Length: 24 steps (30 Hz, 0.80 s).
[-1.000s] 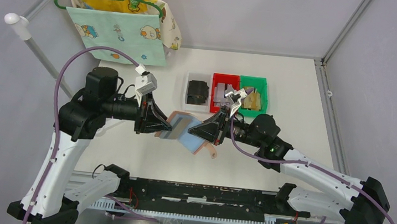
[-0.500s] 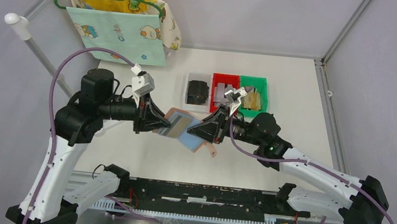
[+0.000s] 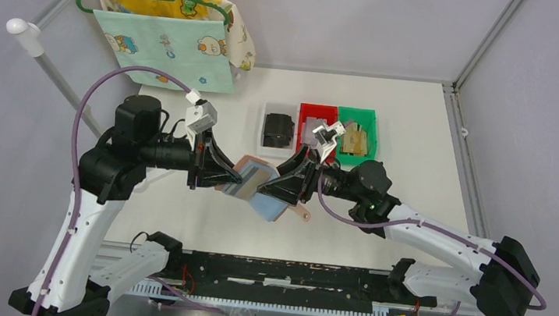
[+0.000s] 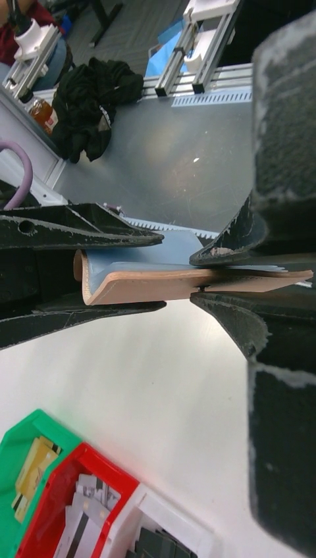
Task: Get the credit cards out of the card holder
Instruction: Remove the credit card from the card holder.
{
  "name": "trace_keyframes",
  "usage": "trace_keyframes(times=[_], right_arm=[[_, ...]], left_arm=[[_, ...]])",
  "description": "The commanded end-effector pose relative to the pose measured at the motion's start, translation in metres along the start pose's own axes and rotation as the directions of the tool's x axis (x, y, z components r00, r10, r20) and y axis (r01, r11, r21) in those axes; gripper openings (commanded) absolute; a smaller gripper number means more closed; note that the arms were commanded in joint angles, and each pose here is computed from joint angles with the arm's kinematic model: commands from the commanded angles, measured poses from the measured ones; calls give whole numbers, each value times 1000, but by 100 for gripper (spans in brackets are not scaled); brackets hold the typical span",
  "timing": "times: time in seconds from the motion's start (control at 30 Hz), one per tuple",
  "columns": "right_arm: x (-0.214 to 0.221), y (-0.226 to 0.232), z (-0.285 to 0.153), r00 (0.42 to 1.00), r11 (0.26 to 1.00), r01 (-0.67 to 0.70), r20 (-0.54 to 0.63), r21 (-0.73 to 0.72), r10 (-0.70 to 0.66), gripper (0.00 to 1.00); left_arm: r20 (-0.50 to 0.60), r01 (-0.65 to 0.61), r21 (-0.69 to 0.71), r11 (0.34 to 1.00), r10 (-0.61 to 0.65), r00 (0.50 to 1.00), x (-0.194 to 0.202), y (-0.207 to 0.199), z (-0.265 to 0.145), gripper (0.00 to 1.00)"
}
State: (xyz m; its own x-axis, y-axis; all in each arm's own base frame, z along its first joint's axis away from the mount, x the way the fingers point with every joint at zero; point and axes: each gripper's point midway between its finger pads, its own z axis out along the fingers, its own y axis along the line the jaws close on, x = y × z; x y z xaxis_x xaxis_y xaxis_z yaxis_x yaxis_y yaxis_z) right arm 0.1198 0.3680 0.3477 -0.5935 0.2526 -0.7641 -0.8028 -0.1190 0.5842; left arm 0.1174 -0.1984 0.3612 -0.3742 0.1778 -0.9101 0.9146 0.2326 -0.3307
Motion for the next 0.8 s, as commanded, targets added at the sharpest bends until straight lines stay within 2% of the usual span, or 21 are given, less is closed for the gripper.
trace_keyframes(times=[0.0,0.13,0.23,0.33,0.47,0.6,0.77], right_arm=[[-22,39,7,996,986,63,69,-153,-53,47],[-23,43,7,996,983,63,79,-171,-50,44],[-19,51,3,996,974,84,43,-211,-76,57],[-21,48,3,983,971,180,-2,-156,-183,76],[-36,42,0,938,939,340,-58,-50,-342,87],[-47,43,1,904,908,418,-86,-25,-419,90],[-33,32,12,895,911,407,-173,-67,-412,89]], left_arm=[[26,29,133,991,-33,999,-14,-23,0,2],[19,64,161,985,-68,998,-16,-28,0,2],[25,54,146,988,-58,998,-17,-27,-1,2],[23,4,97,995,-6,1000,-14,-21,-3,2],[7,-33,72,997,32,999,-9,-17,-4,2],[8,-31,103,994,31,999,-8,-24,-5,2],[14,-30,124,992,29,999,-12,-28,-6,2]])
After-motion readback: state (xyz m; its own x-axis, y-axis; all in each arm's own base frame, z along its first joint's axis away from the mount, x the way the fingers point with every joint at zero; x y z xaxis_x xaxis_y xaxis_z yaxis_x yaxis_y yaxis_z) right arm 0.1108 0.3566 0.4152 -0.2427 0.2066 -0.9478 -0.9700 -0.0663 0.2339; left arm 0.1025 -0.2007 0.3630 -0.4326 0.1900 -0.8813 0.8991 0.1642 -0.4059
